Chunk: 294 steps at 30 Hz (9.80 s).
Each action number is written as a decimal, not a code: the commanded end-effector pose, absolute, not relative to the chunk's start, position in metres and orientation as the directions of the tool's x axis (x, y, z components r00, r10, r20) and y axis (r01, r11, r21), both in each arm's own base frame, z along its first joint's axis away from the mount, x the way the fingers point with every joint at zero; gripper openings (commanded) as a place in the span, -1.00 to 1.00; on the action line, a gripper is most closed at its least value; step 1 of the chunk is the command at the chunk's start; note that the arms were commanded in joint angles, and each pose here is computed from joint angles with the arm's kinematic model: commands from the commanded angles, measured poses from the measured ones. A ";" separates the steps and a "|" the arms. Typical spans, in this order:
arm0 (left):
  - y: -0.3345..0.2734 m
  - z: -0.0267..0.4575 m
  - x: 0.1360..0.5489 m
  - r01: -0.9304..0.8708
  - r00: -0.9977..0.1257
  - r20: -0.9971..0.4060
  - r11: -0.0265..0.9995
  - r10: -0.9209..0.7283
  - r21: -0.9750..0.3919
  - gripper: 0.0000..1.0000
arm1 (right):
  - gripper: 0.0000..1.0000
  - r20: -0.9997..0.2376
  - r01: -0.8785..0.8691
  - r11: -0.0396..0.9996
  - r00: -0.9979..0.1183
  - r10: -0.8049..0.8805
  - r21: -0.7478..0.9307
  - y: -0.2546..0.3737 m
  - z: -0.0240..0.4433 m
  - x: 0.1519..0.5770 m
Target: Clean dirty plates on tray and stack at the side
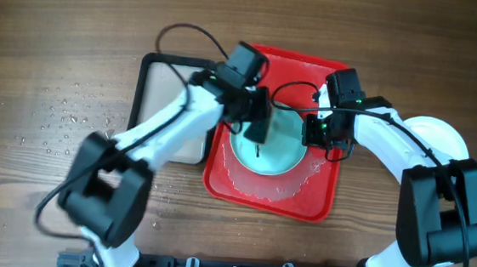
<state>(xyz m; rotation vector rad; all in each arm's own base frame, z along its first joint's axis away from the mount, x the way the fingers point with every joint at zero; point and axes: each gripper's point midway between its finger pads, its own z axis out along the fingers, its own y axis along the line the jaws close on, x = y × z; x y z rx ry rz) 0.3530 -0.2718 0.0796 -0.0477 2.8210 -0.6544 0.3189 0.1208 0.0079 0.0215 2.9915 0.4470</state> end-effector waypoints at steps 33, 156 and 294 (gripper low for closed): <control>-0.312 0.047 0.305 0.088 -0.996 -0.047 0.861 0.075 -0.501 -0.27 | -0.88 -0.038 0.065 0.965 -0.996 0.077 0.253 0.110 -0.022 0.294; -0.195 0.098 0.343 0.264 -0.932 -0.319 0.922 0.169 -0.283 -0.92 | -0.91 -0.238 0.003 0.980 -0.970 0.052 0.201 0.104 0.053 0.326; -0.083 0.178 0.331 -0.156 -0.835 -0.451 0.922 -0.315 -0.354 1.00 | 0.99 -0.780 -0.195 0.886 -0.577 0.244 0.421 0.055 0.330 0.202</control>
